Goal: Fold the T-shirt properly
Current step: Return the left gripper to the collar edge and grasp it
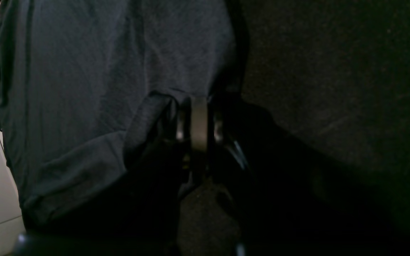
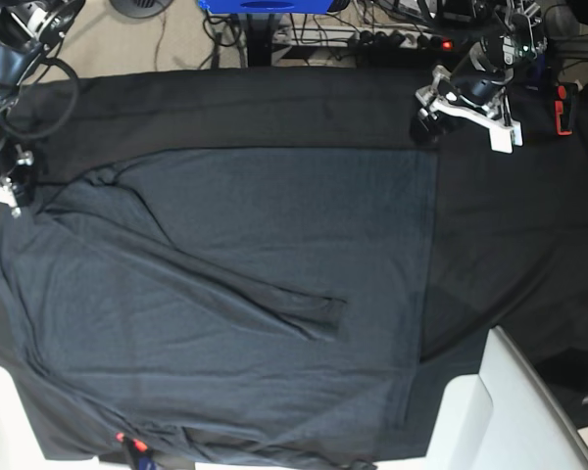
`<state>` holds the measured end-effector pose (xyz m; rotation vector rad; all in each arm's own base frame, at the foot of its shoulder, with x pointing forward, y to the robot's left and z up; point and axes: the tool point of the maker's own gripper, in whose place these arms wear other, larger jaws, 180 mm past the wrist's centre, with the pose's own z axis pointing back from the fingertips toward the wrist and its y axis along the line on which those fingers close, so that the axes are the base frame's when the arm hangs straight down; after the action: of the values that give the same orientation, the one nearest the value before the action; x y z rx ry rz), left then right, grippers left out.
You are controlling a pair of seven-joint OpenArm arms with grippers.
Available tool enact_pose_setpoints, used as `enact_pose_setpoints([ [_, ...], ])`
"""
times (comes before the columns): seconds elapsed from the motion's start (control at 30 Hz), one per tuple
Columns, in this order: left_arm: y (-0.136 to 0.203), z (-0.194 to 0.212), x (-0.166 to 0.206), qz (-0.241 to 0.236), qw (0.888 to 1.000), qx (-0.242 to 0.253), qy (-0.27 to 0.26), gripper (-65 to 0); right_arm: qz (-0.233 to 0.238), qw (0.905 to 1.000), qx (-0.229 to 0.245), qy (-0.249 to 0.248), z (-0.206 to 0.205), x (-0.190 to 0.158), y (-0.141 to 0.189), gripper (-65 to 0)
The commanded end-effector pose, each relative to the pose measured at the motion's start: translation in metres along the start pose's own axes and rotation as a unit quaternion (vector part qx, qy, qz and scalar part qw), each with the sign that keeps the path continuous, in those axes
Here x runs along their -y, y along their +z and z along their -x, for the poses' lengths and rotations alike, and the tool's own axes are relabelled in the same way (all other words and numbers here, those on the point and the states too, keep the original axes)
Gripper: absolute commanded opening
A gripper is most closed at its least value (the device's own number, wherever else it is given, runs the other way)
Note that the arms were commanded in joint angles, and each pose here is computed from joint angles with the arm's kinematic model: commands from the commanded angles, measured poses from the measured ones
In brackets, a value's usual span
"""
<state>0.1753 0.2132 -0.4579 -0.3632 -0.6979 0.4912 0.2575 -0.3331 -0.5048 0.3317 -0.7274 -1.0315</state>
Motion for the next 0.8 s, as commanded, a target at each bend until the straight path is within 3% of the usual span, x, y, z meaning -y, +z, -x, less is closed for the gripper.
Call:
enact_pose_setpoints([
  [0.0, 0.003, -0.015, 0.001, 0.005, 1.000, 0.027, -0.007, -24.5, 0.012, 0.9999, -0.010, 0.005, 0.001, 0.004, 0.001, -64.8],
  [0.2, -0.005, -0.034, -0.019, -0.016, 0.998, 0.054, 0.016, -24.5, 0.015, 0.9998, -0.010, 0.006, 0.000, 0.007, 0.002, -64.8],
  [0.47, -0.032, -0.043, -0.011, -0.002, 0.998, 0.055, 0.039, -24.5, 0.015, 0.9998, -0.012, 0.009, 0.001, 0.007, 0.002, -64.8],
  [0.77, -0.060, -0.018, 0.010, 0.022, 0.999, 0.010, 0.044, -24.7, 0.017, 0.9998, -0.010, 0.007, -0.001, 0.009, 0.003, -64.8],
])
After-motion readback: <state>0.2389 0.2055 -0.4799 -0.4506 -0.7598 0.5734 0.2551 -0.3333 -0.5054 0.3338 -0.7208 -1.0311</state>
